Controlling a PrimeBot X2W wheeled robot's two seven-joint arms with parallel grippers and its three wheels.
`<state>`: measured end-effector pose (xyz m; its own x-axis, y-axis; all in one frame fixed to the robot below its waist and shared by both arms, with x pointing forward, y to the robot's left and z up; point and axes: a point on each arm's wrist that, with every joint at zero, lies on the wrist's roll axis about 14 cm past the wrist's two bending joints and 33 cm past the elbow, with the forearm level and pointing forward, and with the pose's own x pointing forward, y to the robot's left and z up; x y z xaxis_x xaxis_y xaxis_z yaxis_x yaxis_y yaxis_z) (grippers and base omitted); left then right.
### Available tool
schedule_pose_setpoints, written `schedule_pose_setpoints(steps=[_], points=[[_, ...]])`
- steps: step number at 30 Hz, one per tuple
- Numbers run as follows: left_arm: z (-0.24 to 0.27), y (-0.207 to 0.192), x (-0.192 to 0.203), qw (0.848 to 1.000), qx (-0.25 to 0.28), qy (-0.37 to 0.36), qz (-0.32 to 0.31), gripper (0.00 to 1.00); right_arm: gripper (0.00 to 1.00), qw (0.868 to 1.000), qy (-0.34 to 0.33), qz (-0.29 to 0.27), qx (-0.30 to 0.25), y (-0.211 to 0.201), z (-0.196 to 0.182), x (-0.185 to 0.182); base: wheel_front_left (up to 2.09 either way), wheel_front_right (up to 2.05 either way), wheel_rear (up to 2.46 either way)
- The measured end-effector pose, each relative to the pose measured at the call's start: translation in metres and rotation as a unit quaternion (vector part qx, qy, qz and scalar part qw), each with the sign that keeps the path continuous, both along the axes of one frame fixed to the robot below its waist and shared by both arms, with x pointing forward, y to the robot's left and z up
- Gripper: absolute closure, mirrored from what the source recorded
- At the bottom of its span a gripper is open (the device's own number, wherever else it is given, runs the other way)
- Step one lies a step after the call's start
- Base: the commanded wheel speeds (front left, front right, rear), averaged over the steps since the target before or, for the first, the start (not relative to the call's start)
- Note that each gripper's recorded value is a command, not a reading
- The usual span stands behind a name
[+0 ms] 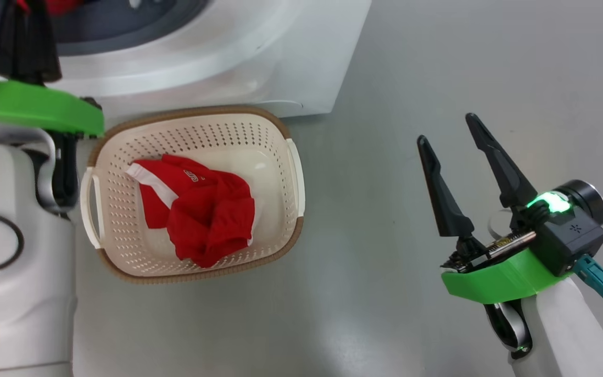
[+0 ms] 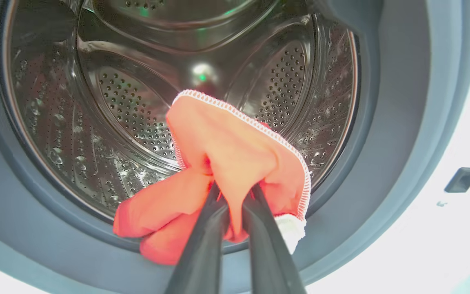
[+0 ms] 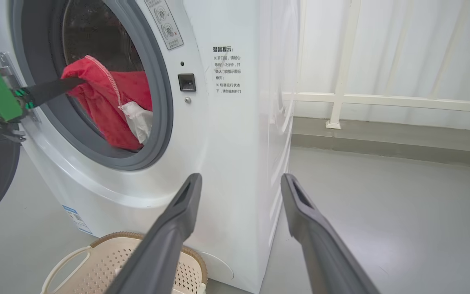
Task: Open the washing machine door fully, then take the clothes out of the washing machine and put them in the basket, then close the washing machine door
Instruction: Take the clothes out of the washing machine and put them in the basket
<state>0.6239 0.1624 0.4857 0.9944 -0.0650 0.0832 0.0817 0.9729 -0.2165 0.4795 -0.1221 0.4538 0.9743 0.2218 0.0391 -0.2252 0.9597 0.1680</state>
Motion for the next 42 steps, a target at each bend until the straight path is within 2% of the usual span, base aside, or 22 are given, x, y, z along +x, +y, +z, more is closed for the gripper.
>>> schedule_pose_setpoints(steps=[18,24,31,42], points=[[0.058,-0.008,-0.085,0.998,-0.010,-0.067,-0.018,1.00,0.00,0.999,-0.033,-0.009,0.003,-0.005,0.043,-0.036,0.00,0.00,0.00],[0.060,-0.012,-0.103,0.998,-0.019,-0.061,-0.024,1.00,0.00,0.999,-0.038,-0.010,0.007,-0.005,0.050,-0.044,0.00,0.00,0.00],[0.030,-0.021,-0.118,0.999,-0.044,-0.010,-0.029,1.00,0.00,0.999,-0.044,-0.013,0.006,-0.007,0.054,-0.045,0.00,0.00,0.00],[-0.051,-0.031,-0.126,0.993,-0.036,0.111,-0.033,1.00,0.00,1.000,-0.027,-0.015,0.007,-0.009,0.041,-0.043,0.00,0.00,0.00]])
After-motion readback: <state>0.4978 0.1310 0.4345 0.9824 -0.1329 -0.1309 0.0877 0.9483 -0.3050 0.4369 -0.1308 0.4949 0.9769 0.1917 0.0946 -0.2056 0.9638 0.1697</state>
